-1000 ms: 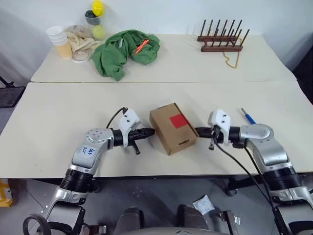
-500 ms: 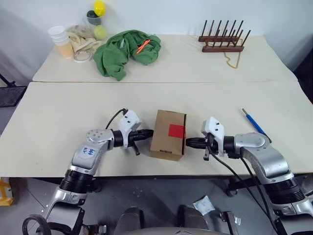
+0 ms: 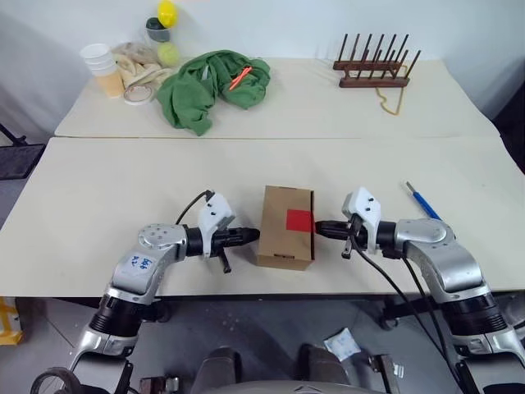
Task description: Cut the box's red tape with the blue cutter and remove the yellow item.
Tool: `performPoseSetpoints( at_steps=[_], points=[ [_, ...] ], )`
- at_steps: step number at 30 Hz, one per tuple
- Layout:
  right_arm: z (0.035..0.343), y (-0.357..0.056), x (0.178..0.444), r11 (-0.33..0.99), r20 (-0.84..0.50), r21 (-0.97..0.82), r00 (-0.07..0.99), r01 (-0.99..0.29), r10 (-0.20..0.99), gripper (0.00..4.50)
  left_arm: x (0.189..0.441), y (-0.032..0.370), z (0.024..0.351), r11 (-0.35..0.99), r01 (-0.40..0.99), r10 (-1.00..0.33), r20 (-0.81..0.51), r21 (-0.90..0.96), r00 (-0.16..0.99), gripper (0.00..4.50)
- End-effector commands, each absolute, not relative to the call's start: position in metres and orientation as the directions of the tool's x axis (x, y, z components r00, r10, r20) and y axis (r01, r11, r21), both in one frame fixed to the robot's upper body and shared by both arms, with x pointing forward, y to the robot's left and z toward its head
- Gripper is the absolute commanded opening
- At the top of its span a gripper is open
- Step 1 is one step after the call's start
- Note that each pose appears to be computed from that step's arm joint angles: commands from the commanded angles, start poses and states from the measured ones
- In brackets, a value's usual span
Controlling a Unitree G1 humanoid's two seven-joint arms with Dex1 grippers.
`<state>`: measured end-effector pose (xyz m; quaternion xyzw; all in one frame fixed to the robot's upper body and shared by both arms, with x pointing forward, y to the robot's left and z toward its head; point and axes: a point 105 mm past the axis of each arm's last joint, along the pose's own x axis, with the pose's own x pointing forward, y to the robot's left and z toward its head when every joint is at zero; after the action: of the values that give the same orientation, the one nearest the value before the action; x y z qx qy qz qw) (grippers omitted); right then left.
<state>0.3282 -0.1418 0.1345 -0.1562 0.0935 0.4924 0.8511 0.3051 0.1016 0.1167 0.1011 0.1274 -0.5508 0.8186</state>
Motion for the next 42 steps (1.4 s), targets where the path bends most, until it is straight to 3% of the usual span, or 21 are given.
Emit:
performPoseSetpoints(
  at_steps=[1, 3, 6, 12, 17, 18, 24, 42],
  points=[
    [0.173, -0.173, 0.327, 0.525, -0.269, -0.168, 0.552, -0.834, 0.789, 0.02, 0.288, 0.156, 0.132, 0.338, 0.941, -0.863, -0.391, 0.022, 0.320, 0.00],
    [0.174, -0.179, 0.324, 0.557, -0.296, -0.100, 0.559, -0.825, 0.775, 0.02, 0.283, 0.174, 0.139, 0.325, 0.946, -0.855, -0.422, 0.017, 0.301, 0.00],
    [0.182, -0.185, 0.317, 0.602, -0.332, 0.060, 0.553, -0.796, 0.764, 0.60, 0.292, 0.186, 0.166, 0.323, 0.944, -0.864, -0.388, 0.064, 0.322, 0.00],
    [0.201, -0.174, 0.297, 0.620, -0.394, 0.342, 0.490, -0.706, 0.777, 2.61, 0.309, 0.135, 0.227, 0.207, 0.969, -0.963, -0.148, 0.135, 0.226, 0.00],
    [0.204, -0.159, 0.303, 0.639, -0.386, 0.383, 0.513, -0.667, 0.767, 4.32, 0.327, 0.083, 0.223, 0.159, 0.978, -0.972, -0.155, 0.134, 0.179, 0.00],
    [0.204, -0.157, 0.305, 0.642, -0.380, 0.386, 0.520, -0.663, 0.765, 4.49, 0.328, 0.074, 0.220, 0.145, 0.981, -0.973, -0.158, 0.132, 0.165, 0.00],
    [0.200, -0.142, 0.316, 0.659, -0.385, 0.386, 0.537, -0.645, 0.751, 4.49, 0.331, 0.046, 0.184, 0.052, 0.979, -0.943, -0.312, 0.198, 0.113, 0.00],
    [0.163, -0.137, 0.317, 0.702, -0.474, 0.381, 0.526, -0.601, 0.707, 4.49, 0.334, 0.045, 0.170, 0.063, 0.976, -0.928, -0.347, 0.210, 0.134, 0.00]
  ],
)
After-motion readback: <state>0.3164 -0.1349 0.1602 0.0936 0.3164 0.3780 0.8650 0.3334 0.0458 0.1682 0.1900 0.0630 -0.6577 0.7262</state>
